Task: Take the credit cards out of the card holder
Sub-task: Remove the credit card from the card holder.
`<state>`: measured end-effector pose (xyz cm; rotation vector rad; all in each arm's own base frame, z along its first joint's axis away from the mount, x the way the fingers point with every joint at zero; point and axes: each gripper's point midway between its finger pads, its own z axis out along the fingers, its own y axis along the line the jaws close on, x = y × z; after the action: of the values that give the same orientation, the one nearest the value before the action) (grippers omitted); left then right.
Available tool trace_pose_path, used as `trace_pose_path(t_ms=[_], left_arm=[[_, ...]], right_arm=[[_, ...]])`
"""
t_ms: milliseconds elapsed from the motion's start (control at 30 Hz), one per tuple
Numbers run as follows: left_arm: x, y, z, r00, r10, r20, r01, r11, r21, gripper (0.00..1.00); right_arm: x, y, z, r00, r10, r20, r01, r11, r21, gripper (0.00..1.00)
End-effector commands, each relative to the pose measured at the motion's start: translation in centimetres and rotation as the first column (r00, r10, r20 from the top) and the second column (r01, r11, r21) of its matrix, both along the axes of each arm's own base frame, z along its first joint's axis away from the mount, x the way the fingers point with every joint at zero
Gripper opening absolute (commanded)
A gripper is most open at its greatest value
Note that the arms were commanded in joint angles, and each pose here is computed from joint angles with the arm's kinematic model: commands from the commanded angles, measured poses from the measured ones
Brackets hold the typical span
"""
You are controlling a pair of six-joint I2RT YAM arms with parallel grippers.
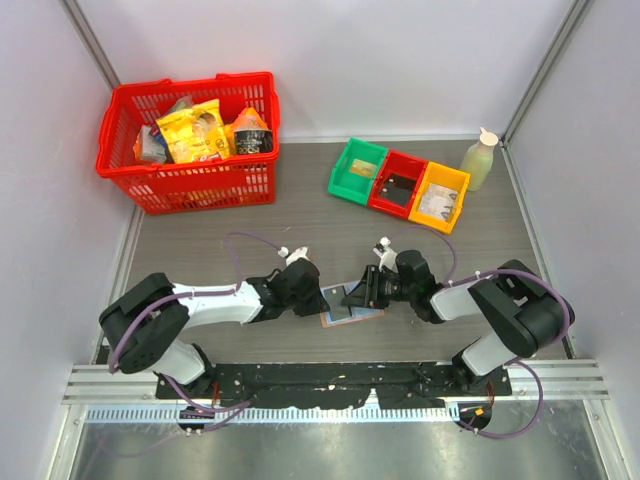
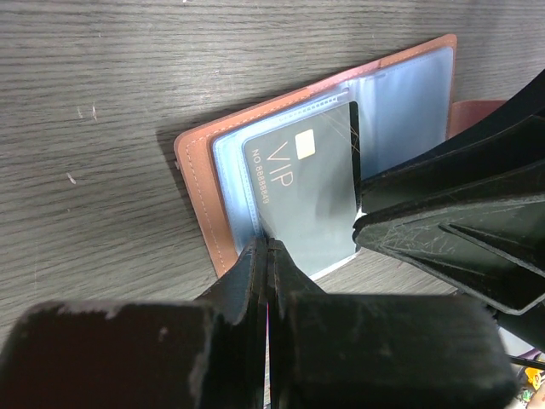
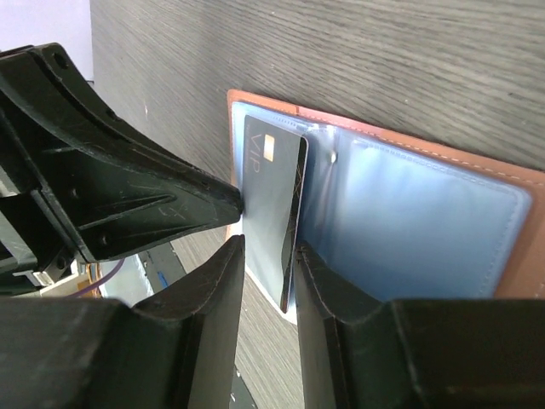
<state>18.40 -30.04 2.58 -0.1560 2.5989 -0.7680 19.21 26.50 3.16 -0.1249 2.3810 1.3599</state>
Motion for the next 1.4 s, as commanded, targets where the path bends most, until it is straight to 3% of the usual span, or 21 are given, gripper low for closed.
trace_pose_path(t_ms=[0,400,667,1100,1367], left_arm=[[-1.0,1.7,-1.9,1.0,-0.002,-0.031,0.005,0.996,0.091,0.0],[-1.2,1.1,-2.0,0.999,-0.02,-0.039,0.023,0.996,0.082,0.0],[-1.5,1.1,-2.4,0.999,-0.021,-0.048,0.024,0.996,0.082,0.0],[-2.2,2.7,-3.7,0.997,0.006,-0.074,0.004,0.991,0.133,0.0],[-2.2,2.8,-3.7,0.997,0.01,-0.075,0.001,0.99,0.138,0.0]], right_arm=[[0.0,1.4,2.7,0.996,0.055,0.066,-0.061,0.994,0.095,0.34],[-0.4,2.5,2.7,0.995,0.088,0.042,-0.093,0.985,0.146,0.31],[-0.5,3.4,2.3,0.994,0.107,0.03,-0.111,0.976,0.186,0.4],[-0.2,1.8,3.3,0.996,0.078,0.034,-0.084,0.974,0.211,0.29],[0.1,0.7,3.1,0.998,0.057,0.03,-0.062,0.975,0.212,0.28]])
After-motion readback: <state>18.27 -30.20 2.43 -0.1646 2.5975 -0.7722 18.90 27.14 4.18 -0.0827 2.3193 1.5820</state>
